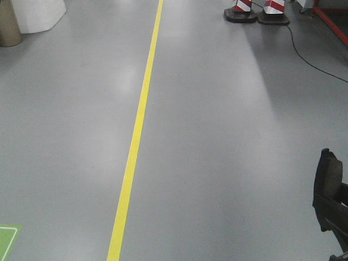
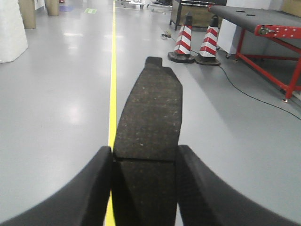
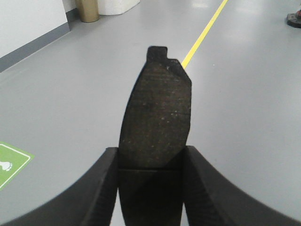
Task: Move and align brake pads A on conveyor
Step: 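Drive along the yellow floor line toward the striped cones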
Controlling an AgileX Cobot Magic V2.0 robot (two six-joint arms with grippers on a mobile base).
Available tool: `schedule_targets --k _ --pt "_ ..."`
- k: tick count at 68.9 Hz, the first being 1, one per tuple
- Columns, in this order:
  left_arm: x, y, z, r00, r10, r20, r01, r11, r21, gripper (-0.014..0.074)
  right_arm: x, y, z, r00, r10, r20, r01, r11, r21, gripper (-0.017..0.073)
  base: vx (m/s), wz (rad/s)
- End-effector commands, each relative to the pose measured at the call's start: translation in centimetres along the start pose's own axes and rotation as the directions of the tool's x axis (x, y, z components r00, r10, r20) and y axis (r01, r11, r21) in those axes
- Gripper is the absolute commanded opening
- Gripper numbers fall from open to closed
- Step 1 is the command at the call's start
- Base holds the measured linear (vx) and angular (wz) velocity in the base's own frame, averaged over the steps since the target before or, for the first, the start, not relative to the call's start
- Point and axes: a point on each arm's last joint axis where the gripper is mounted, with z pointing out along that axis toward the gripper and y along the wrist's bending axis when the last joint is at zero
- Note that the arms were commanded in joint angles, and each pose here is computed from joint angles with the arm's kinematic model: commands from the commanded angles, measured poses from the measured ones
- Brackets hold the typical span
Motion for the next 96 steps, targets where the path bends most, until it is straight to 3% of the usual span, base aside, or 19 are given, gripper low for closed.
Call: schedule_targets --k 1,96 --pt "-1.81 -0.22 -0.30 0.992 -0.008 0.122 0.006 1.000 0.017 0.0098 -1.78 0.12 -0.39 0.993 -0.009 0.119 0.011 1.000 -0.011 0.0055 0.30 0.14" --pt "-1.81 -0.22 -0.30 0.992 -0.008 0.122 0.006 1.000 0.017 0.0098 -1.78 0.12 -0.37 0.993 -0.010 0.118 0.011 1.000 -0.011 0.0055 0.50 -0.04"
